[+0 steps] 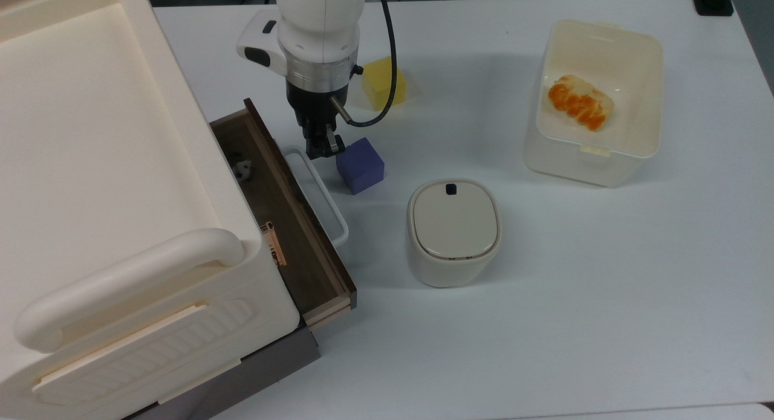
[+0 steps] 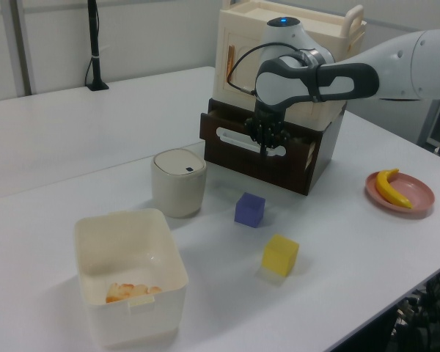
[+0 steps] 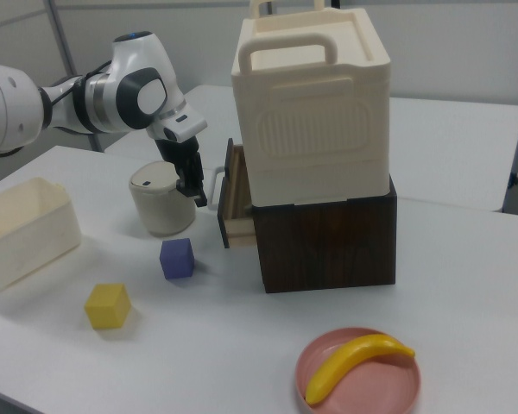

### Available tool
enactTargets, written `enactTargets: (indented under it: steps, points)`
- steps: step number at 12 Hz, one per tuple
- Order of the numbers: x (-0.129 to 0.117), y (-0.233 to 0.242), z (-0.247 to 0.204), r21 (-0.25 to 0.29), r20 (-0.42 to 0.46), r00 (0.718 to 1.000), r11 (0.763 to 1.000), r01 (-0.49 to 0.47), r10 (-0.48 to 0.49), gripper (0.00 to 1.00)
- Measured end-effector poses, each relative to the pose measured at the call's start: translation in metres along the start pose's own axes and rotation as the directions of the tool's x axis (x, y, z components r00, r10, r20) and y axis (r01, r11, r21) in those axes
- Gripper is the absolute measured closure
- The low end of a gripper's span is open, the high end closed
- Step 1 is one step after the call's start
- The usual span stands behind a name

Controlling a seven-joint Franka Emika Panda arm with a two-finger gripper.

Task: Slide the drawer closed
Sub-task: 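Push the drawer front with the gripper into the cabinet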

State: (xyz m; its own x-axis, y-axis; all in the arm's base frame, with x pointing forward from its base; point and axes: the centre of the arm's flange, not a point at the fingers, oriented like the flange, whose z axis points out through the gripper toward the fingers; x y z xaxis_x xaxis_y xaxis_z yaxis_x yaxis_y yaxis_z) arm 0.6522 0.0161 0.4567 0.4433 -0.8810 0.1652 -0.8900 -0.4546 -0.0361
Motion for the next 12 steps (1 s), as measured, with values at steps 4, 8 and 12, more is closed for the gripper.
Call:
enactTargets:
  steps: [4, 8, 12]
  points:
    - [0.006, 0.002, 0.0, 0.006, -0.003, 1.0, 1.0, -0.012, 0.012, 0.99]
    - [0.011, 0.003, 0.0, 0.018, -0.008, 1.0, 1.0, -0.023, 0.023, 0.99]
    - [0.024, 0.006, 0.001, 0.038, -0.016, 0.999, 0.998, -0.042, 0.043, 0.99]
